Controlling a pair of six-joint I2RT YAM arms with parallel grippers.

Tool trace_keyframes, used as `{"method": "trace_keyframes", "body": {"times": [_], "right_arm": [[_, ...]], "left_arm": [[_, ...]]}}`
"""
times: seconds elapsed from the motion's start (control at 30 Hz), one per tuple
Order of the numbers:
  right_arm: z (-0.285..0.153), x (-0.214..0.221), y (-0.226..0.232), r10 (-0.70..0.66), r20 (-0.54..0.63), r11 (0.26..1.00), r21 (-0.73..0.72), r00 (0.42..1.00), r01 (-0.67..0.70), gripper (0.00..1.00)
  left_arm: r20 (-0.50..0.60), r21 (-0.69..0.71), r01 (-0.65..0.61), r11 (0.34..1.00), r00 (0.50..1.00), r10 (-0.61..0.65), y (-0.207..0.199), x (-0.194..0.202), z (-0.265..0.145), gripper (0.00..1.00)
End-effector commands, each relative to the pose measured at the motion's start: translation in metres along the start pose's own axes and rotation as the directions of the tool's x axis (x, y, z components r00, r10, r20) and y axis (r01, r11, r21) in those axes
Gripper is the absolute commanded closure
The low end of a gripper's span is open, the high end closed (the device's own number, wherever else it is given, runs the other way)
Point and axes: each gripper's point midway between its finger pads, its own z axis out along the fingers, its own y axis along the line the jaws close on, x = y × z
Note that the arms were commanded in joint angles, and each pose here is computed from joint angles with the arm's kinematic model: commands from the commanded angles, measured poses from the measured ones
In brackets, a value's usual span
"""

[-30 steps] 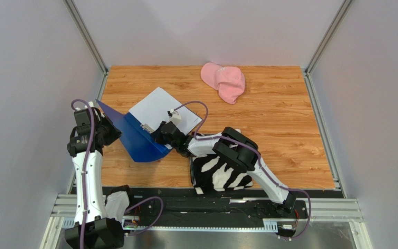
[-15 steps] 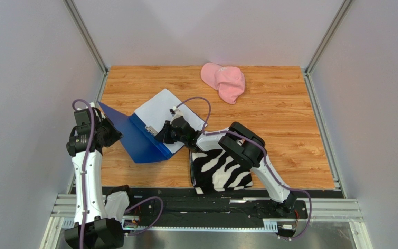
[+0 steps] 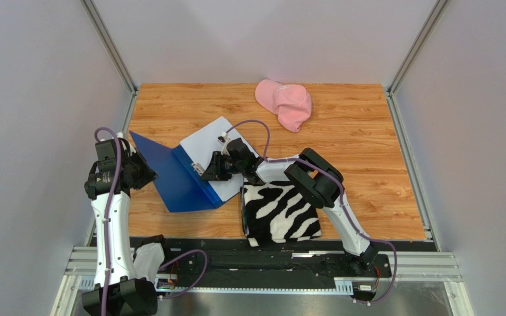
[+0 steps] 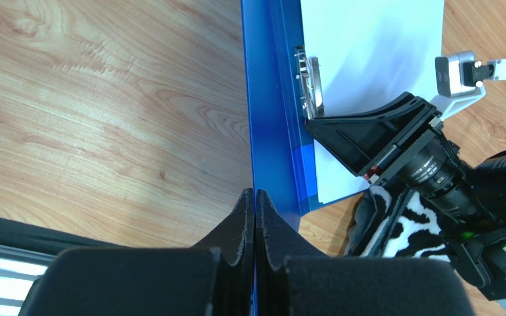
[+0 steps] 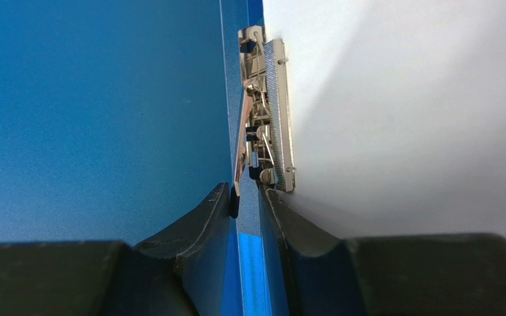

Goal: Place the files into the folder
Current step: Clamp the file and folder with some files.

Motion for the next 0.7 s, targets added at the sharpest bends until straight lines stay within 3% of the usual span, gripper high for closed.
{"method": "trace_keyframes", "body": {"times": [0.0,0.23,0.37,0.67], "right_arm": [[-0.028,0.081,-0.098,0.165,-0.25,0.947,0.31,0.954,-0.082,0.67],[-0.039,0.071,-0.096,0.203,-0.263,0.947,0.298,0.943,-0.121,0.64],[-0.042,0.056,-0.07,0.147,-0.296,0.976,0.201,0.944,-0.089,0.62],[-0.049,0.012,-0.037,0.205,-0.3,0.975,0.143,0.931,-0.169,0.58]], "left_arm": [[0.037,0.018,-0.042,0.999,0.998,0.041,-0.005,-0.01,-0.005,1.0],[0.043,0.006,-0.043,0.999,0.998,0.043,-0.004,-0.011,-0.006,1.0],[0.043,0.001,-0.038,0.999,0.998,0.038,-0.003,-0.011,-0.006,1.0],[0.038,0.065,-0.082,0.994,0.996,0.08,-0.015,-0.012,-0.01,1.0]]}}
